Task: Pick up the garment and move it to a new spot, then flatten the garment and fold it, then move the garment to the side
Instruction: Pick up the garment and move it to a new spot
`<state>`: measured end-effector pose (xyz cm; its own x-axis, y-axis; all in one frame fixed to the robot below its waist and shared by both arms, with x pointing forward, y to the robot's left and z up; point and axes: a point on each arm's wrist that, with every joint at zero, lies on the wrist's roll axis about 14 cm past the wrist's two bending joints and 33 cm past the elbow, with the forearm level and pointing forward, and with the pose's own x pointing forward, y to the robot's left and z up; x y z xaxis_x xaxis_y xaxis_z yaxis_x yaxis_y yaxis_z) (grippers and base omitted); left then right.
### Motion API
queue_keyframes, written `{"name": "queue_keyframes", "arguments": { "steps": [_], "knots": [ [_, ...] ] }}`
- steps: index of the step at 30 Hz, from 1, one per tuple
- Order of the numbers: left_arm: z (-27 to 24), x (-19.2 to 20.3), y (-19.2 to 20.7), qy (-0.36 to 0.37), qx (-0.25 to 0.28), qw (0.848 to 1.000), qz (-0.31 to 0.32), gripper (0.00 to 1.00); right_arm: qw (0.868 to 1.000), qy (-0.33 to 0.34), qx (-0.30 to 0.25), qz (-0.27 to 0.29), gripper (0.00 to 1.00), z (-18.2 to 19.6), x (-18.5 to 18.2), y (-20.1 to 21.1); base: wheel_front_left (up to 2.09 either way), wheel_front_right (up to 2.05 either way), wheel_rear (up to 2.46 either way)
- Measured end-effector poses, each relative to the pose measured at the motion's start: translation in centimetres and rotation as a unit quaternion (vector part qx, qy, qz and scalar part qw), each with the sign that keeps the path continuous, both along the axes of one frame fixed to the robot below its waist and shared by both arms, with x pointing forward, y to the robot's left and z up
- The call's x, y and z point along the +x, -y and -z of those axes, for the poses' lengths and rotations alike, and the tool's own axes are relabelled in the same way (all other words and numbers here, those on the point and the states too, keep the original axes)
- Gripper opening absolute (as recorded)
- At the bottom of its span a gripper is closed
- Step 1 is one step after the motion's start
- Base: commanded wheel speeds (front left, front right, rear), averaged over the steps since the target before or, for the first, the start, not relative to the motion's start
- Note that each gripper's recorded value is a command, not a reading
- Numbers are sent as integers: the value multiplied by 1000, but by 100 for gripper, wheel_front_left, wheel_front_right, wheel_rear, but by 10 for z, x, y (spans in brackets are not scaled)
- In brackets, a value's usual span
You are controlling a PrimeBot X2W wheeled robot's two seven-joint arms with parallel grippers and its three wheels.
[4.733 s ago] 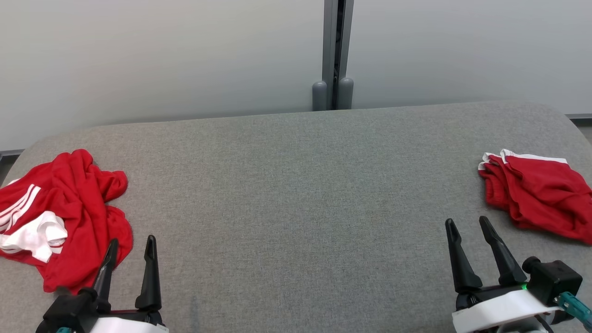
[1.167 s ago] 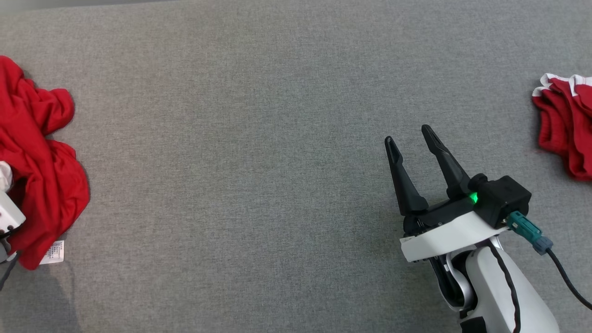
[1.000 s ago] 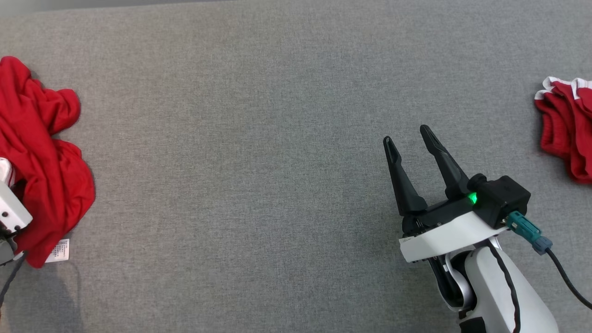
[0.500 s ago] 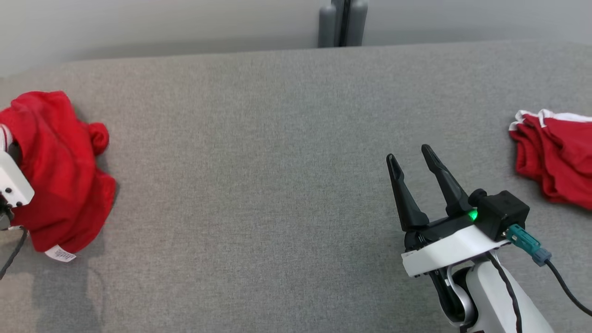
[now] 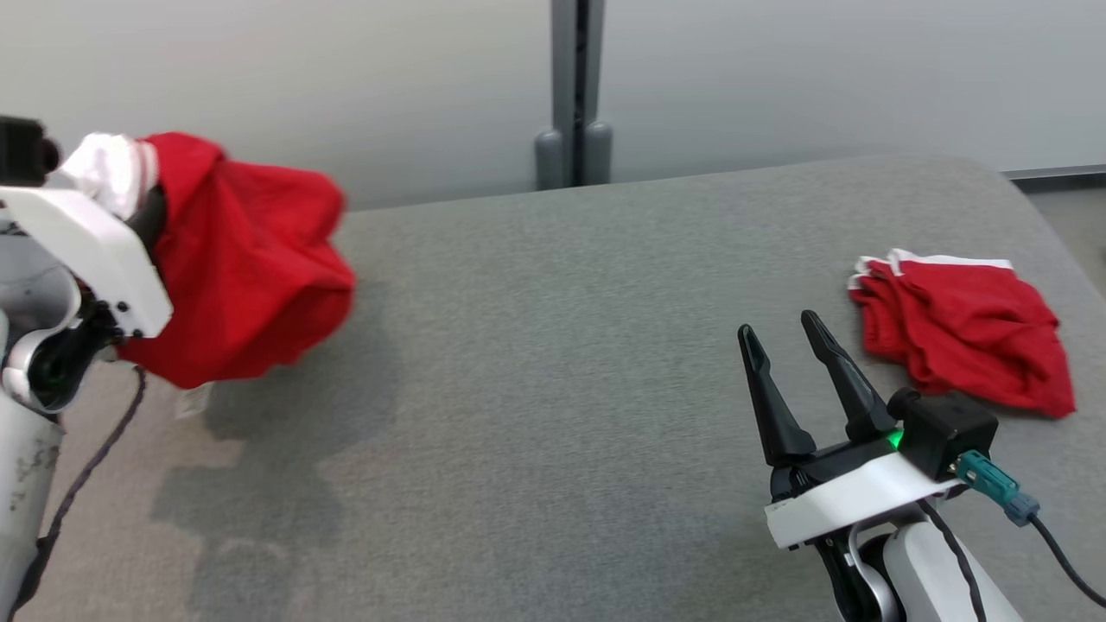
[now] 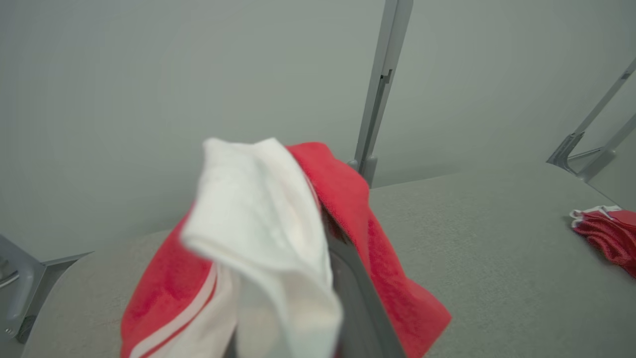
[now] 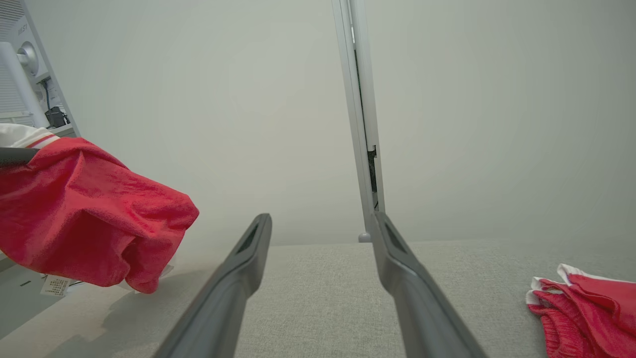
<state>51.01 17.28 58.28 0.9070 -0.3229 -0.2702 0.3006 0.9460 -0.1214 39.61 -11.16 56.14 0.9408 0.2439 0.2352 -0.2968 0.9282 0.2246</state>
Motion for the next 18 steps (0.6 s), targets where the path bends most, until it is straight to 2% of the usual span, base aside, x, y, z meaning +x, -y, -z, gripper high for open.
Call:
{"name": "queue_keyframes", "arguments": {
  "steps": [4, 9, 12, 18],
  "knots": [
    [-29, -8, 57, 35, -12, 996, 78, 0, 1000, 8, -1, 27, 100, -5, -10, 20, 0, 0, 0],
    [-52, -27, 117, 70, -18, 984, 160, 0, 998, 13, -2, 61, 100, -8, -18, 45, 0, 0, 0],
    [-38, -39, 139, 71, -11, 980, 186, 0, 997, 6, -1, 77, 100, -3, -22, 55, 0, 0, 0],
    [25, -63, 173, 62, -6, 975, 214, 0, 995, -11, -1, 95, 100, 8, -26, 65, 0, 0, 0]
  ]
}}
